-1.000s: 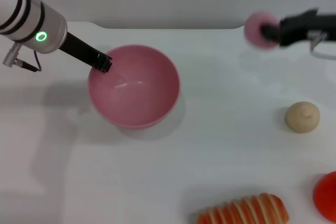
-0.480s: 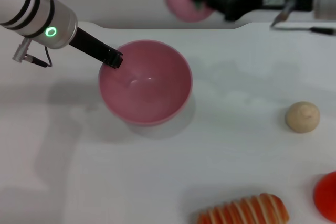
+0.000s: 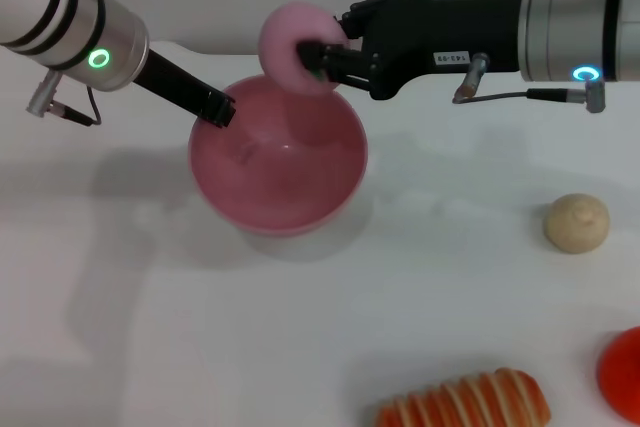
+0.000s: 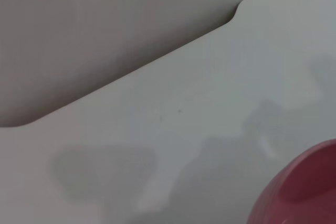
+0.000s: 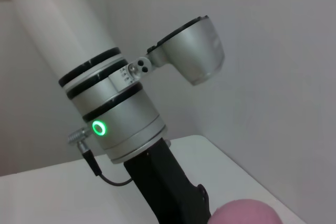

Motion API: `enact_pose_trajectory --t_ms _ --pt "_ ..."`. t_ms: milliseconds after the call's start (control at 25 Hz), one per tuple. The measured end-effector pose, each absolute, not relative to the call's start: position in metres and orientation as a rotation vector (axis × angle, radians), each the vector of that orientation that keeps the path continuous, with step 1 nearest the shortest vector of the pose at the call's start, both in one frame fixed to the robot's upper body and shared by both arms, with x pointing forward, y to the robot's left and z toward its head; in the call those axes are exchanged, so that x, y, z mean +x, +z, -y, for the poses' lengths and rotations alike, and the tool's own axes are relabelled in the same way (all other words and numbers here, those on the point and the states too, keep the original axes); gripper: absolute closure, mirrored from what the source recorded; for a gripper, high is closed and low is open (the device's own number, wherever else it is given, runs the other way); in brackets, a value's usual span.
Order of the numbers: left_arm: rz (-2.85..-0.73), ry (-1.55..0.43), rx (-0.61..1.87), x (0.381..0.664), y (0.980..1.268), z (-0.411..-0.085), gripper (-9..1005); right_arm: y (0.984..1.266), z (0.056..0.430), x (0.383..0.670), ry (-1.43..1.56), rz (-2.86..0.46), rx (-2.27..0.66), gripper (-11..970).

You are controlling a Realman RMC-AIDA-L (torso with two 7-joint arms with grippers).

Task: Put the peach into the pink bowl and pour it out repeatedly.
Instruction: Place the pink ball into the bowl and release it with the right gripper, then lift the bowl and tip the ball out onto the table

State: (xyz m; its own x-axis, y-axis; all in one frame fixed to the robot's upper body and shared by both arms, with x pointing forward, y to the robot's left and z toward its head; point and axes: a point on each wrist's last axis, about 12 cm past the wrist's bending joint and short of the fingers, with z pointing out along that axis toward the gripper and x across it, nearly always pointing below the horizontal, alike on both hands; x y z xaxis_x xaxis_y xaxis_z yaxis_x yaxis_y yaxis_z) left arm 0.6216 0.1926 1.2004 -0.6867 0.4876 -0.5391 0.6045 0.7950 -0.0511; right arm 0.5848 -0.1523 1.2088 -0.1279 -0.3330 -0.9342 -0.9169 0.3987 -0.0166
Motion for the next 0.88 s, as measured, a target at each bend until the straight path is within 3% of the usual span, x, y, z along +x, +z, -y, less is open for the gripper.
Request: enact_pose_trajectory --t_ms 520,880 --pt "-2.473 -0.307 0.812 0.623 1.199 -0.191 948 1.208 0.167 0.587 0.757 -1.673 -1.038 324" --pt "-2.361 -0.31 0.871 0.625 1.2 -0.179 949 1.193 0.209 0.588 0.778 -1.573 -0.819 322"
